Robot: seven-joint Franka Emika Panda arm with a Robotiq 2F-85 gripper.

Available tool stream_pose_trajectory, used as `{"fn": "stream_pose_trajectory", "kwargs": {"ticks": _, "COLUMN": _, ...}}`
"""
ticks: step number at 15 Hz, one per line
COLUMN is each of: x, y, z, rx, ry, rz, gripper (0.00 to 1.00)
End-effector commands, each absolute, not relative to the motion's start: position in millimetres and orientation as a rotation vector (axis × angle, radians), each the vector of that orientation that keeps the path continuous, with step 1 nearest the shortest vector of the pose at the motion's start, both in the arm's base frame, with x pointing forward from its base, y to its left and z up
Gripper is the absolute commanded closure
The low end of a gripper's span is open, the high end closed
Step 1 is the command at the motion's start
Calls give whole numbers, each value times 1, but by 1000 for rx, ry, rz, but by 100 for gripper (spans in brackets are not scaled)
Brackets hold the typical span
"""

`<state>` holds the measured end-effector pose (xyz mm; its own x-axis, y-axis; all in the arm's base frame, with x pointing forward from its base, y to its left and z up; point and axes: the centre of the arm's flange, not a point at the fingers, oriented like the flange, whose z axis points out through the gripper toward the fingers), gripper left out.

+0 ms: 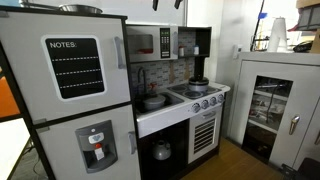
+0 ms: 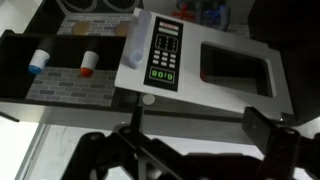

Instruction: Open the microwave door

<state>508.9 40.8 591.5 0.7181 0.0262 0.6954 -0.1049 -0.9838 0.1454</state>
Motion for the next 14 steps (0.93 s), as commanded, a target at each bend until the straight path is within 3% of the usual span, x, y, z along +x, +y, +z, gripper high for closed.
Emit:
{"fn": "stream_pose_trajectory", "kwargs": {"ticks": 1, "x": 572, "y": 48, "z": 633, "rx": 2728, "ry": -181, "rz": 1049, "gripper": 0}}
{"fn": "stream_pose_trajectory", "kwargs": {"ticks": 8, "x": 657, "y": 10, "z": 638, "rx": 2757, "ry": -499, "rz": 840, "gripper": 0}}
{"fn": "stream_pose_trajectory", "kwargs": {"ticks": 14, "x": 666, "y": -7, "z": 641, "rx": 2750, "ry": -604, "rz": 745, "gripper": 0}}
